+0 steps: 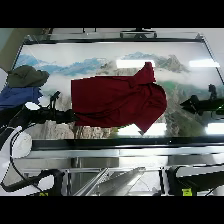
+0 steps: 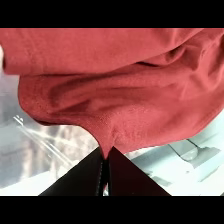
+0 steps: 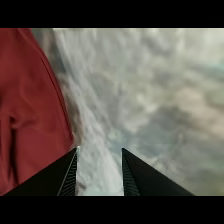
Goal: Fold the shirts.
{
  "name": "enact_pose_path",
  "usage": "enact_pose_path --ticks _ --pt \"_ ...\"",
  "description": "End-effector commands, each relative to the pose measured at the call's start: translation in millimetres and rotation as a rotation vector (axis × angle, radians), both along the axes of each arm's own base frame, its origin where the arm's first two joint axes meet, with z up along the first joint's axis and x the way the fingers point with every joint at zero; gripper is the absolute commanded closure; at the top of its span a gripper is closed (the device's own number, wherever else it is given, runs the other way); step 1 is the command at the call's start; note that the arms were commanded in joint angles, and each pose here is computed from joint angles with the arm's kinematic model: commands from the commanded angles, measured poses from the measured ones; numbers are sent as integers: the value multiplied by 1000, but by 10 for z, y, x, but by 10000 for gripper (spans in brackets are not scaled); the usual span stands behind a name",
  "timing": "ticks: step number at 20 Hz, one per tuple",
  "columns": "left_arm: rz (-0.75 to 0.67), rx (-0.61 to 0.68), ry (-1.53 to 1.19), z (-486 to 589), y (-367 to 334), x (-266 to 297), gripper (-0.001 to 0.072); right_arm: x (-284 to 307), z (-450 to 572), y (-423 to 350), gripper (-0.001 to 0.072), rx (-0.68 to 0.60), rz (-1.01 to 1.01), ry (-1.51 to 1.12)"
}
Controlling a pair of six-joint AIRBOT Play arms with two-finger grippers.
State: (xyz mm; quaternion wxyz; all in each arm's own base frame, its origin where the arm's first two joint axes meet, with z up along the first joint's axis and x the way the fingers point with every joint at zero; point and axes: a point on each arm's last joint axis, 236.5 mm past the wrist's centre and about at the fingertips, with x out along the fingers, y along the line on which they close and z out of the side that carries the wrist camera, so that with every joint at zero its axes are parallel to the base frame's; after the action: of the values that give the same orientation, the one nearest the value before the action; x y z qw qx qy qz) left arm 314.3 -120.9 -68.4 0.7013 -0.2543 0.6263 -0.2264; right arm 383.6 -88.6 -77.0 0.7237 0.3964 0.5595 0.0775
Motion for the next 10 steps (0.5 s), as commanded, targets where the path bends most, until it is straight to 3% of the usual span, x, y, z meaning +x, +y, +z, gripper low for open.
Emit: enact_pose_path --ticks 1,10 --pt "-13 -6 4 25 -8 -4 679 57 -181 454 385 40 65 -16" --pt "-28 -14 10 34 -23 -37 679 322 -382 846 389 84 54 -29"
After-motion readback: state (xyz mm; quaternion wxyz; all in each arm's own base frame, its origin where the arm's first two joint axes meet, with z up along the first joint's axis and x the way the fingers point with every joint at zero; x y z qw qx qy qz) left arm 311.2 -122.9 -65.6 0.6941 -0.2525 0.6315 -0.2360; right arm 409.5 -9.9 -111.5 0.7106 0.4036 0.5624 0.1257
